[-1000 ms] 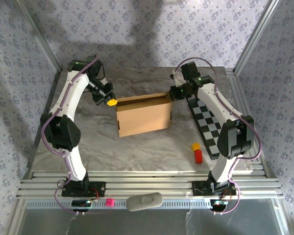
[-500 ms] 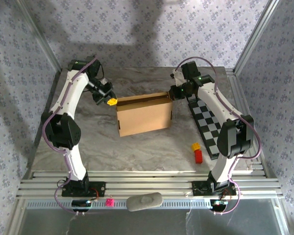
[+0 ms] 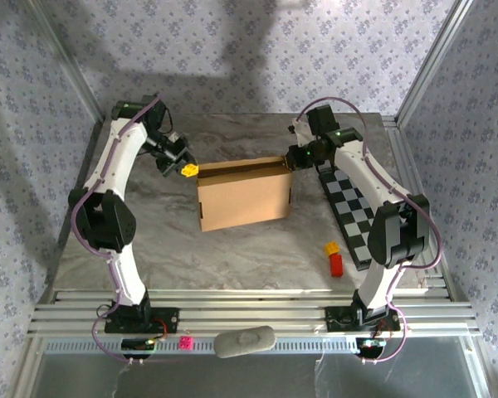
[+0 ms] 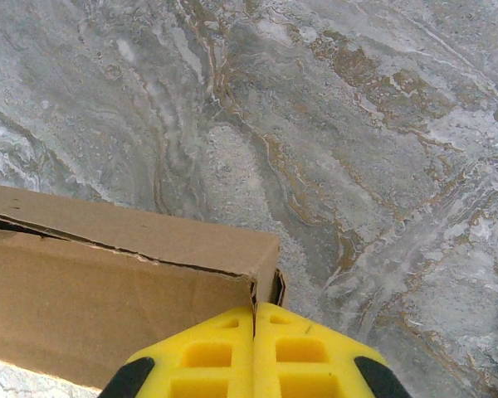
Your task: Fold the paper box
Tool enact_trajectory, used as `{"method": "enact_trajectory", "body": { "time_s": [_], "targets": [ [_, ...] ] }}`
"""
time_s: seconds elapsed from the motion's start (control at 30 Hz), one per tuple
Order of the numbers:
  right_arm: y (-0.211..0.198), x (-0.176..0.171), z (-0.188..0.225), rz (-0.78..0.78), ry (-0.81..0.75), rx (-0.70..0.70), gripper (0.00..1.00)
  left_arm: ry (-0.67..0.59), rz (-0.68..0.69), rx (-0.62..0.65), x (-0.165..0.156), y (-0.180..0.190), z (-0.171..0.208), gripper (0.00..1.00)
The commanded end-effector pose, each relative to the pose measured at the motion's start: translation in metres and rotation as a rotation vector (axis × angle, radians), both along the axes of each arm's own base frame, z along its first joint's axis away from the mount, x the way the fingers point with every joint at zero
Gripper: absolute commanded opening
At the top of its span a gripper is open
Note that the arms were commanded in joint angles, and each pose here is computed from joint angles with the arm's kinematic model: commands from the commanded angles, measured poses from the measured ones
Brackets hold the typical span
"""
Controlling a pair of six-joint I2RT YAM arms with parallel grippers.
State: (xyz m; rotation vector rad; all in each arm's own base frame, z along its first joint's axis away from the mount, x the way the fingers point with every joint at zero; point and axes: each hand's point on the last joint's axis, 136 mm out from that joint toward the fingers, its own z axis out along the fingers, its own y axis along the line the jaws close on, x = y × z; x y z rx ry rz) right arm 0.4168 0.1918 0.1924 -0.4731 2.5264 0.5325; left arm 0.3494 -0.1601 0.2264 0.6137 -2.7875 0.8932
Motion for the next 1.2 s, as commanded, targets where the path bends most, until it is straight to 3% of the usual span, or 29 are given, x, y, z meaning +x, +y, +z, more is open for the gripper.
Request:
{"method": "enact_trajectory", "body": {
  "time_s": [0.0,0.43,0.53,0.73,0.93,1.17],
  "targets": [
    [0.008,-0.008,0.001,0.025,0.013,0.017,0.0,0.01,0.015,-0.07,0.003,-0.009,0.009,0.0],
    [0.009,-0.007,0.007,0.016,-0.031,0.028,0.0,0.028,0.022,-0.047,-0.006,-0.005,-0.008,0.01],
    [0.01,-0.007,0.007,0.017,-0.034,0.028,0.0,0.044,0.007,-0.026,-0.011,-0.002,-0.013,0.07],
    [0.009,-0.007,0.008,0.012,-0.038,0.023,0.0,0.038,-0.001,0.039,-0.018,0.008,-0.016,0.3],
    [0.009,-0.006,0.007,0.008,-0.035,0.023,0.0,-0.004,-0.027,0.111,-0.026,0.02,-0.007,0.35],
    [0.009,-0.006,0.007,0.013,-0.033,0.027,0.0,-0.049,-0.152,0.294,-0.04,0.041,-0.018,0.37]
  ]
}}
